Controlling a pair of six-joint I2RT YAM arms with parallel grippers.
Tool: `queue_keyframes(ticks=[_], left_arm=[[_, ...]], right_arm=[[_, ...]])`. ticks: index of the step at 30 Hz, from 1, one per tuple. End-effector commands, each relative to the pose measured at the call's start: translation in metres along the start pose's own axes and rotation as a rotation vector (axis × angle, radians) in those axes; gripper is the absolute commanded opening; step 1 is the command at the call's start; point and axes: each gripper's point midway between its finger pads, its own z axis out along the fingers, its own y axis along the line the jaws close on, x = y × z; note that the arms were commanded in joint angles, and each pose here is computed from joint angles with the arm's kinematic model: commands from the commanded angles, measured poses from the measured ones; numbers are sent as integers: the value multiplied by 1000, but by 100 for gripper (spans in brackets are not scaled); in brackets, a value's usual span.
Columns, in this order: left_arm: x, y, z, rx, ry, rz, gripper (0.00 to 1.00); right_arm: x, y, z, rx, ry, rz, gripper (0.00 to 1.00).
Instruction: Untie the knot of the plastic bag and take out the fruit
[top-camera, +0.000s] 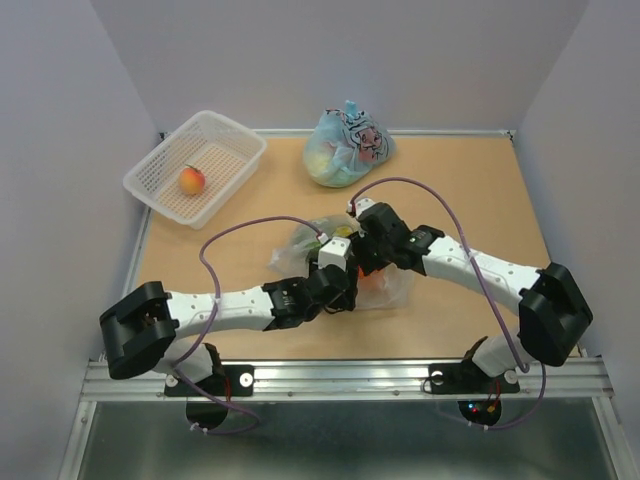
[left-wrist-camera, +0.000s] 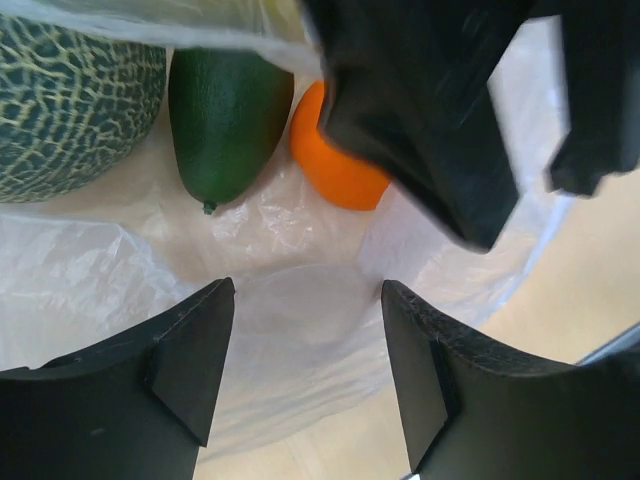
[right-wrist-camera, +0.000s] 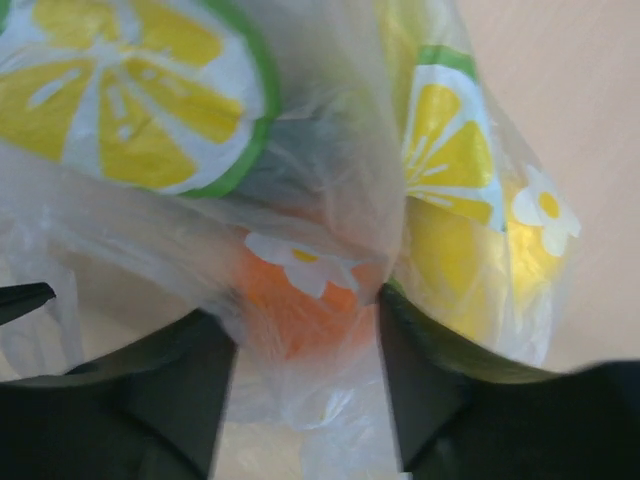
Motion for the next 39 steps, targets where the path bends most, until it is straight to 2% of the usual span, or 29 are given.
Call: queue_keyframes(ticks=[1, 2, 4, 8, 13, 18, 21, 22, 24, 25, 26, 28, 29, 31, 34, 39], left_arm=[[7, 1, 11, -12, -13, 22, 68], [17, 6, 14, -25, 11, 31, 65], [31, 10, 16, -31, 45, 38, 60], [53, 19, 19, -49, 100, 63, 56], [75, 30, 21, -71, 152, 85, 56], [77, 18, 13, -40, 149, 118, 57], [52, 1, 1, -1, 80, 93, 68], [43, -6, -2, 15, 57, 71, 74], [26, -13, -7, 33, 15, 45, 80], [15, -15, -11, 34, -17, 29, 83], [4, -20, -14, 42, -40, 19, 84], [-6, -22, -16, 34, -64, 17, 86], [-13, -26, -17, 36, -77, 12, 86], [-16, -28, -16, 34, -77, 15, 86], [-20, -34, -15, 41, -80, 4, 86], [-27, -36, -13, 18, -97, -40, 86]], right_arm=[[-45, -21, -18, 119, -164, 57, 48], [-49, -30, -23, 170, -185, 69, 36], [-57, -43, -35, 236, -227, 100, 23], [-63, -69, -51, 362, -283, 166, 10], [-60, -92, -60, 438, -306, 244, 5], [-50, -86, -56, 400, -285, 245, 5], [-44, -78, -55, 346, -285, 276, 5], [-43, -73, -54, 320, -282, 278, 6], [-39, -69, -53, 295, -272, 283, 13], [-39, -65, -54, 263, -272, 293, 19], [-39, -61, -56, 245, -272, 303, 38], [-39, -54, -60, 204, -275, 336, 56], [-42, -50, -67, 171, -288, 353, 69], [-45, -42, -74, 124, -287, 386, 80], [-51, -36, -84, 86, -283, 426, 84], [-21, -26, -76, 64, -160, 445, 85]])
